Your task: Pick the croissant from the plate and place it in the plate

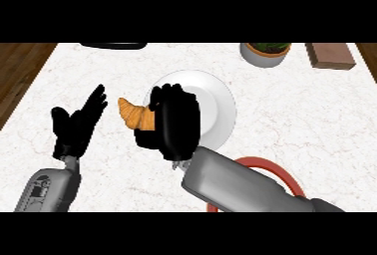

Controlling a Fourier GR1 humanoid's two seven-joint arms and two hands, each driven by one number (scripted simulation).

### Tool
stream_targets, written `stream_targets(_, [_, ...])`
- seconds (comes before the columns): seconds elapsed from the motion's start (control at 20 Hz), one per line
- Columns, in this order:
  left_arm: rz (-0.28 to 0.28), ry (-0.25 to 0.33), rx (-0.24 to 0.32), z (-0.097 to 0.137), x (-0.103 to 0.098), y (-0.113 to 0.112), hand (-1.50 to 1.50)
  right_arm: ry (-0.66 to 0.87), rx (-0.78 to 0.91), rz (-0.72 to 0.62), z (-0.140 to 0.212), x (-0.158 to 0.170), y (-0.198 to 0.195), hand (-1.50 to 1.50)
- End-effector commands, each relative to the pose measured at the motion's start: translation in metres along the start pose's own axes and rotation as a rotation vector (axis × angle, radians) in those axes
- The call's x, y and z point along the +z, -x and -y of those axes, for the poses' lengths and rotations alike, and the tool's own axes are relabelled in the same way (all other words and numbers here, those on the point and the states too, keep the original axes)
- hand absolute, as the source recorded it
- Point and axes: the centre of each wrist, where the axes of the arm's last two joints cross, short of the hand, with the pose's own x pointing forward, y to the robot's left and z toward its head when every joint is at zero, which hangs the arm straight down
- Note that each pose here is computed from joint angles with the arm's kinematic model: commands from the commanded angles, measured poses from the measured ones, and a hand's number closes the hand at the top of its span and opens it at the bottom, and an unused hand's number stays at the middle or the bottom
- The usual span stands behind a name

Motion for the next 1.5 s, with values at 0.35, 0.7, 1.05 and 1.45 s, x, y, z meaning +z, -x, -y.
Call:
stream_targets(0.35, [-0.009,-0.029,0.001,-0.020,0.006,0.010,0.00,-0.028,0.059,-0.226,-0.039,-0.026,0.042,1.50])
stream_targets(0.7, [0.012,-0.028,0.017,-0.003,-0.005,-0.002,0.00,-0.222,-0.103,-0.352,-0.049,-0.031,0.076,-1.50])
stream_targets(1.05, [0.003,-0.070,0.028,-0.006,0.005,-0.001,0.00,-0.168,-0.145,-0.124,-0.061,-0.031,0.105,-1.50])
stream_targets(1.45, [-0.007,-0.034,0.014,-0.020,0.004,0.001,0.00,0.006,-0.527,0.073,-0.015,-0.037,0.032,-1.50])
